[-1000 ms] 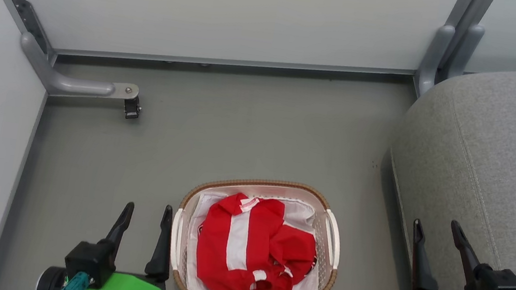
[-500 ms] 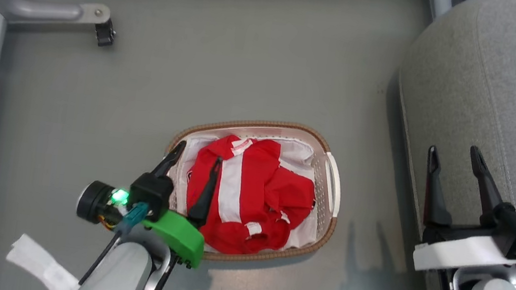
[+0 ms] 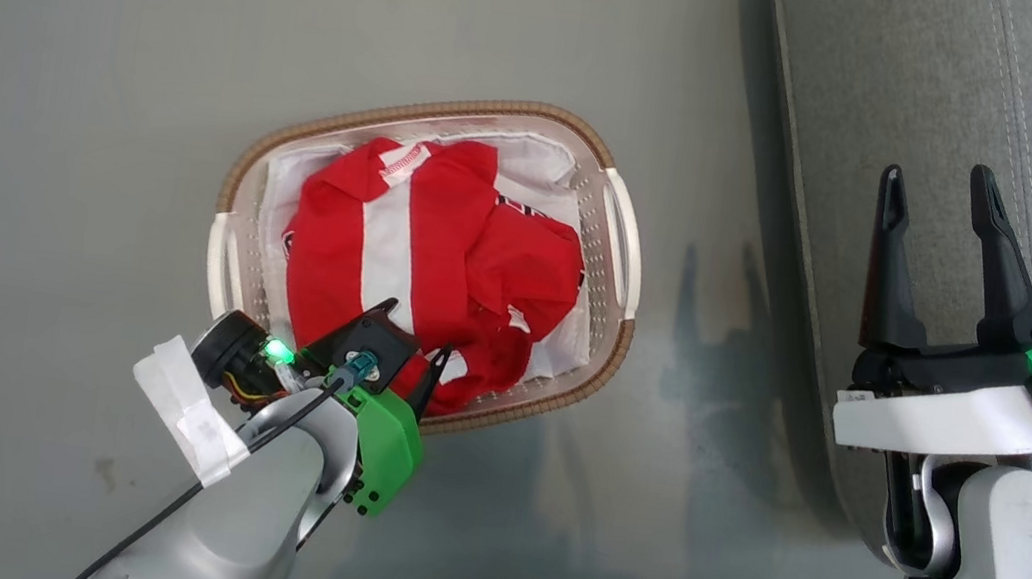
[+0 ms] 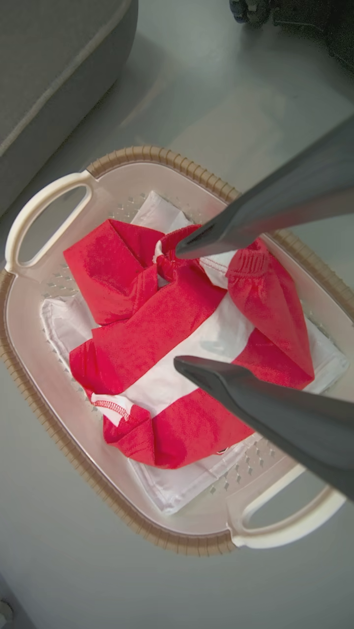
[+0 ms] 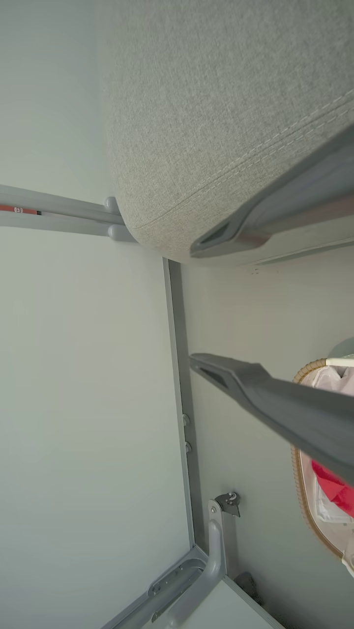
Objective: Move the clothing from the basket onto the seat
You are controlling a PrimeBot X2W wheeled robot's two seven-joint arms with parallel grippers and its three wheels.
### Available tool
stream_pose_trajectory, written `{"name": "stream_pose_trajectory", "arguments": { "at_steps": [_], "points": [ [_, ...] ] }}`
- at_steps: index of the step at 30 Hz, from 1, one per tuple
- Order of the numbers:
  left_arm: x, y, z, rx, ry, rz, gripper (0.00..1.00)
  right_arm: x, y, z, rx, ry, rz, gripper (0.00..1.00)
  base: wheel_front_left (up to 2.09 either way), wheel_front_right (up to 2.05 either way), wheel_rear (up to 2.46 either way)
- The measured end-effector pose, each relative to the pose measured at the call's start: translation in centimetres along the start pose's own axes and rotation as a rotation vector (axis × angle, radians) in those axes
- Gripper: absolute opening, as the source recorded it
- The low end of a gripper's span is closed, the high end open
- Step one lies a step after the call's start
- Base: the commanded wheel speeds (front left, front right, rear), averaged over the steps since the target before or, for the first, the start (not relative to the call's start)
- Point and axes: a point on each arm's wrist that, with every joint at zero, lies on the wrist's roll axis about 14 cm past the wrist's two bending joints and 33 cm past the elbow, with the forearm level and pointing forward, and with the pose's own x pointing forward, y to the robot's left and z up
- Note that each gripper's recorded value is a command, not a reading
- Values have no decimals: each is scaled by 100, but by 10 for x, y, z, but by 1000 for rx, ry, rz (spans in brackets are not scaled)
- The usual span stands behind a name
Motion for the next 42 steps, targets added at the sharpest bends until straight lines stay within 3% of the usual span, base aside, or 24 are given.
{"name": "stream_pose_trajectory", "arguments": {
  "at_steps": [10, 18, 37, 39, 41, 42],
  "points": [
    [36, -17, -52, 22, 181, -120, 100, -5, -24, -23, 4, 60, -57, 100, 0, 0, 0],
    [48, -16, -84, 42, 313, -146, 100, -12, -38, -32, -8, 94, -94, 100, 0, 0, 0],
    [48, -13, -96, 51, 377, -133, 100, -14, -40, -33, -6, 101, -100, 100, 0, 0, 0],
    [50, -10, -93, 48, 365, -115, 49, -14, -40, -33, -7, 100, -100, 100, 0, 0, 0],
    [53, -7, -87, 40, 337, -99, 20, -14, -41, -32, -7, 99, -101, 100, 0, 0, 0],
    [53, -6, -84, 35, 322, -95, 0, -14, -41, -32, -6, 99, -103, 100, 0, 0, 0]
  ]
}}
